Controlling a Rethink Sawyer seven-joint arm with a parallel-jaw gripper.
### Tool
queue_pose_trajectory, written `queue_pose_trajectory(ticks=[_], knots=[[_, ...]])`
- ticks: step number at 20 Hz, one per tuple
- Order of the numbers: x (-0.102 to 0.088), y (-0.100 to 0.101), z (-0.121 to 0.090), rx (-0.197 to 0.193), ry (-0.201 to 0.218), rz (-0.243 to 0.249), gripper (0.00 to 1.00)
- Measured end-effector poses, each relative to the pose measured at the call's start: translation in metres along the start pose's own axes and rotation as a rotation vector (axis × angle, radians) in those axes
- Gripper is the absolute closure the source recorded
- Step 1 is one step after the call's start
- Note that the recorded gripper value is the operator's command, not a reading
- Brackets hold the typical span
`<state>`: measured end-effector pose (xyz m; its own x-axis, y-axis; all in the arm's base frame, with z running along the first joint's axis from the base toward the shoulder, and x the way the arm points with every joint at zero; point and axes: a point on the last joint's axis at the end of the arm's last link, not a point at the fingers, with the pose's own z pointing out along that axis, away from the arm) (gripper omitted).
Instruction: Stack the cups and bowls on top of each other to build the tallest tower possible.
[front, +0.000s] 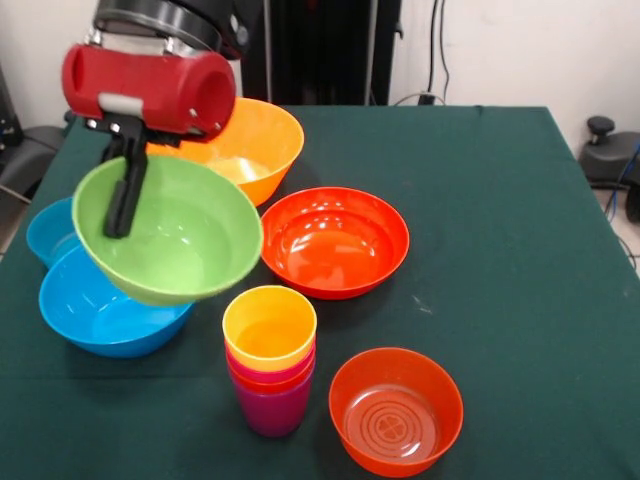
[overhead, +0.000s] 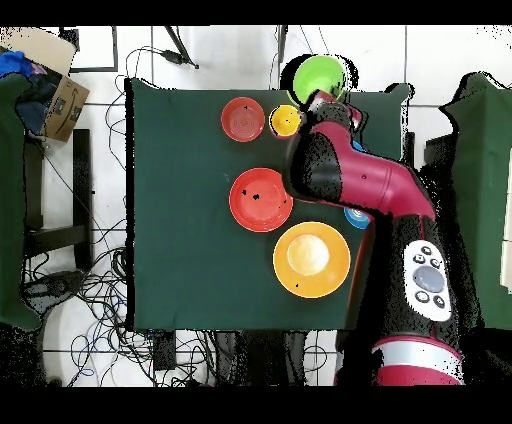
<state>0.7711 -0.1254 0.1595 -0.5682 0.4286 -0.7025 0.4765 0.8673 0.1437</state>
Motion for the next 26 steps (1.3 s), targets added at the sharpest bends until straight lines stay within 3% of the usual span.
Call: queue_pose_trajectory(ticks=[5,15,26], knots=[[0.019,0.011,0.011,-0.001,0.012,-0.014,1.0],[0.037,0.015,0.017,0.017,0.032,-0.031,1.0],[0.035,0.011,0.017,0.03,0.031,-0.011,1.0]])
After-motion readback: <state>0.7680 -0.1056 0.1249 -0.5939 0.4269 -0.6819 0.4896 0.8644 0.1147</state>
